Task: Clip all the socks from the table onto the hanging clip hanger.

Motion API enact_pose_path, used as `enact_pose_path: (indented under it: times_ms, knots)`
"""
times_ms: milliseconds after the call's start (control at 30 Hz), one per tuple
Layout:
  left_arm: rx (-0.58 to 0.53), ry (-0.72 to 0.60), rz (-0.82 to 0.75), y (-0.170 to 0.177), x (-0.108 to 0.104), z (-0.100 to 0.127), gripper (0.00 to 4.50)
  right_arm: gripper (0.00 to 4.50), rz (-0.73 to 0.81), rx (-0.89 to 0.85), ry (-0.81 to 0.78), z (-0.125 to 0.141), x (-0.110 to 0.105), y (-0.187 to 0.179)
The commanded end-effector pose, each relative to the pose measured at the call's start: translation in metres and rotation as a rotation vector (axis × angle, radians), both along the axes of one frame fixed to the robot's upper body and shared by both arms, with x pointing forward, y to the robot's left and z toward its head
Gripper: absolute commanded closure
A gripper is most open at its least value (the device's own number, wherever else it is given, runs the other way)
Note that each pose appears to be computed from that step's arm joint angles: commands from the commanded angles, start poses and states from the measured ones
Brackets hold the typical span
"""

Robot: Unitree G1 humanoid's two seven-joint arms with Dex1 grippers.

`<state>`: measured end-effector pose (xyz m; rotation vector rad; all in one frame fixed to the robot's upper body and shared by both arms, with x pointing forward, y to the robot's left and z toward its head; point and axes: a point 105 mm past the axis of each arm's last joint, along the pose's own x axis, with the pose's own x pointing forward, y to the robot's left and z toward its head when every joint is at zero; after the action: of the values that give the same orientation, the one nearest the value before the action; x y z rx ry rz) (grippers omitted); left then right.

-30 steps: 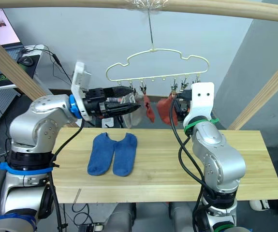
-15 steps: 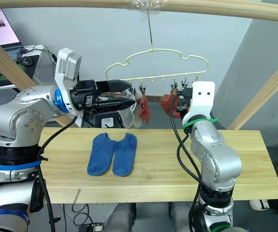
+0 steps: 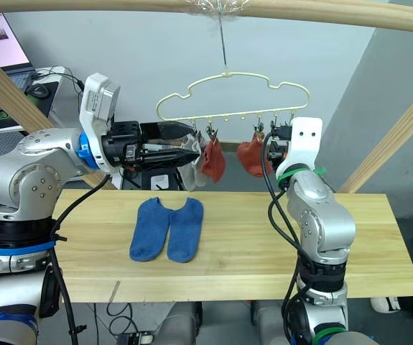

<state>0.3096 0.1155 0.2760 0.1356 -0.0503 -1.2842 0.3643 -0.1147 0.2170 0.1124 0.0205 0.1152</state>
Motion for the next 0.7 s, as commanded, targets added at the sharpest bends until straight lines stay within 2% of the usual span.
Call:
enact_pose_path:
  times_ms: [33,700]
  knots:
    - [0.008,-0.064,-0.005,-0.001,-0.008,0.011,0.85,2.57,0.024,0.022,-0.07,0.017,-0.001,0.002]
    - [0.011,-0.07,0.05,0.002,-0.005,0.01,0.85,2.57,0.053,0.032,-0.087,0.025,0.034,0.001]
